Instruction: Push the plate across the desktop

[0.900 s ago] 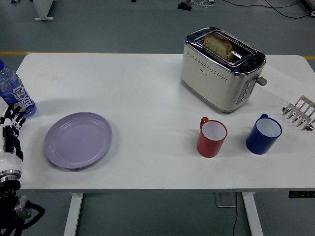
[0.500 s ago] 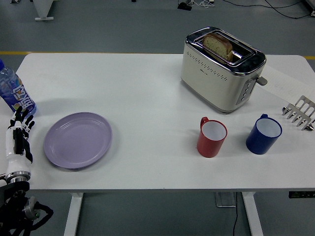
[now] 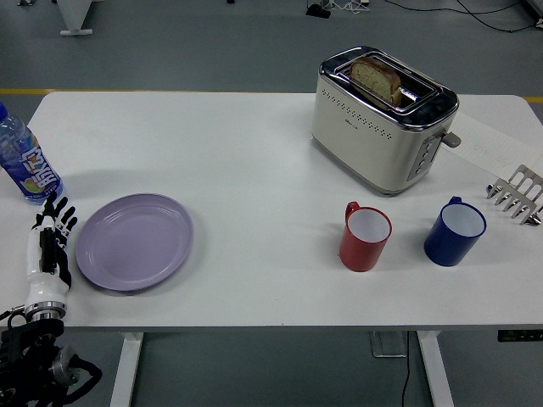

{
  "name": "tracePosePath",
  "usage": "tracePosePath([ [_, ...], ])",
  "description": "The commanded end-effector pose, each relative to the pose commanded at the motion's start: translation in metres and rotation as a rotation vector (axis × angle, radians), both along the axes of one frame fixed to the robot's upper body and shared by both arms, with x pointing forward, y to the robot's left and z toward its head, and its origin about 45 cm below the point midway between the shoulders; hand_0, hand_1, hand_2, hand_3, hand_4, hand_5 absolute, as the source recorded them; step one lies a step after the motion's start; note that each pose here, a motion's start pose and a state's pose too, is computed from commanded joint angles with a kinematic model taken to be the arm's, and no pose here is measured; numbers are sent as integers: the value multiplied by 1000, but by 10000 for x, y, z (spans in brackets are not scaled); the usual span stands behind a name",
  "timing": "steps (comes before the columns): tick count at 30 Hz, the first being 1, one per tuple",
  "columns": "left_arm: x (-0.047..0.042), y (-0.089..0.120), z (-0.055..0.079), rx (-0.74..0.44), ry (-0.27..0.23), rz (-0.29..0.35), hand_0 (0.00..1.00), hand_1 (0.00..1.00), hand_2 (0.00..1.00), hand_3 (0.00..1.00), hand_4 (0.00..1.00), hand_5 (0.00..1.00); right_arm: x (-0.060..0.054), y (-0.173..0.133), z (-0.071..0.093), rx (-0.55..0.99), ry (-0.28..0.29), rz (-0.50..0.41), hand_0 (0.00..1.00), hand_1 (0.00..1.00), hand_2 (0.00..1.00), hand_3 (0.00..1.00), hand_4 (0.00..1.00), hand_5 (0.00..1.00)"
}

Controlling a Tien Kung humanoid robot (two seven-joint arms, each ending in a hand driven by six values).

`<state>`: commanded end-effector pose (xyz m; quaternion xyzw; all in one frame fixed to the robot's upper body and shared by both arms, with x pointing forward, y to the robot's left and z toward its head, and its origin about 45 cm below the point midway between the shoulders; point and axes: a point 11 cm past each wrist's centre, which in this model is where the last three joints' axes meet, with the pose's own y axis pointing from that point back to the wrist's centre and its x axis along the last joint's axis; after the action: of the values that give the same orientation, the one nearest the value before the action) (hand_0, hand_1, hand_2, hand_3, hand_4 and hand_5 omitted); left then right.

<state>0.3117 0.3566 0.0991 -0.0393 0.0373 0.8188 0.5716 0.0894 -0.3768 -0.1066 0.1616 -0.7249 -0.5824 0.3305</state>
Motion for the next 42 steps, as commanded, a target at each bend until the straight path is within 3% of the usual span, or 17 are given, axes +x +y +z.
tracePosePath([
  [20,-31,-291,-56,-16,8,-78,869,880,916,925,531,998,-57,7,-12,2,11,0,551,451,572,580,295,470],
  [31,-5,-519,-43,-44,-2,-127,868,879,916,924,528,998,-52,0,-10,1,9,3,551,451,571,580,295,470],
  [42,60,-790,84,-69,-43,-192,866,878,916,923,526,998,-27,-17,-2,-3,3,4,551,451,571,579,295,470],
])
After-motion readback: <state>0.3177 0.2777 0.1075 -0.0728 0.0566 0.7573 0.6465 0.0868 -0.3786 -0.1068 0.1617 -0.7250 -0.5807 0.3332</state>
